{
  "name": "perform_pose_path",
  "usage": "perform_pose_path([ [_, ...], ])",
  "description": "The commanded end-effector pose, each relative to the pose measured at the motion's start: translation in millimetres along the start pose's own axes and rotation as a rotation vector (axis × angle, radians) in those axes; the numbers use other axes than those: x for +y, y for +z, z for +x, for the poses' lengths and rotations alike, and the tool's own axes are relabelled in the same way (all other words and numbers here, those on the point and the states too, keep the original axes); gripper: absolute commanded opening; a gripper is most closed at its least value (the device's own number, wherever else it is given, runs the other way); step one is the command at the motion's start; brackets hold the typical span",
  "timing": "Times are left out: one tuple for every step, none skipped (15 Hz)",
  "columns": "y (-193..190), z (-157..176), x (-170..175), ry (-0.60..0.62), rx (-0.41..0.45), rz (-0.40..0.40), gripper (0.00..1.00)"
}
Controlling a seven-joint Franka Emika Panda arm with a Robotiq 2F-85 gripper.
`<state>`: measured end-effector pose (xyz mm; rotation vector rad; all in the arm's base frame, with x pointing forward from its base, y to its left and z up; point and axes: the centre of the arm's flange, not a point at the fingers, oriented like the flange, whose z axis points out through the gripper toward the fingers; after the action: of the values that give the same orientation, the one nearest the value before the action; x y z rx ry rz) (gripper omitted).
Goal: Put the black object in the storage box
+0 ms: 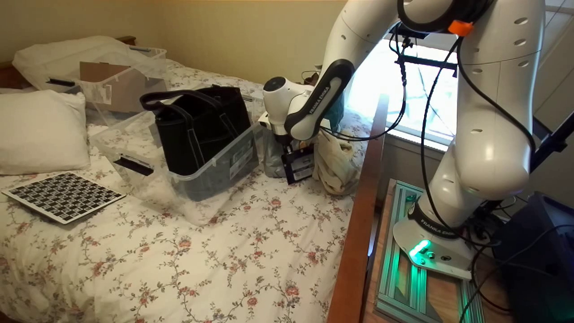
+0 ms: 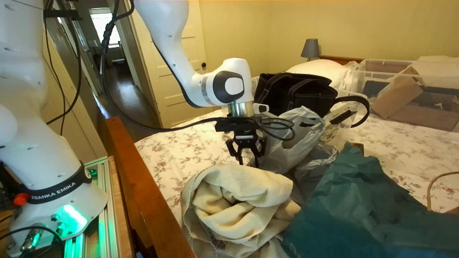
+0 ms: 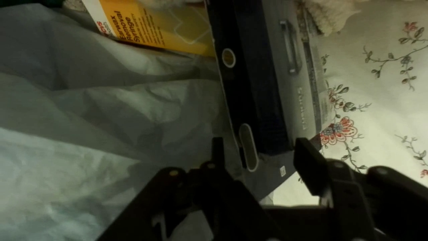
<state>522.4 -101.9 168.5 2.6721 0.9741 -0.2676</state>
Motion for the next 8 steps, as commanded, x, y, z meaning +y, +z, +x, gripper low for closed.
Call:
perform_pose_path([
  [-1.0, -1.6, 5.5, -0.035, -0.026, -0.021, 0.27],
  [-1.2, -1.8, 5.6, -0.037, -0.027, -0.023, 0.35],
  [-2.0, -1.7, 6.5, -0.039, -0.027, -0.026, 0.37],
  [-2.7, -2.1, 7.3, -0.042, -0.029, -0.028, 0.38],
  [-3.1, -2.6, 7.6, -0.046, -0.031, -0.032, 0.39],
  [-3.3, -3.2, 7.9, -0.050, -0.033, -0.034, 0.35],
  [-3.2, -3.7, 8.0, -0.054, -0.035, -0.034, 0.25],
  [-2.8, -4.2, 8.1, -0.059, -0.038, -0.034, 0.12],
])
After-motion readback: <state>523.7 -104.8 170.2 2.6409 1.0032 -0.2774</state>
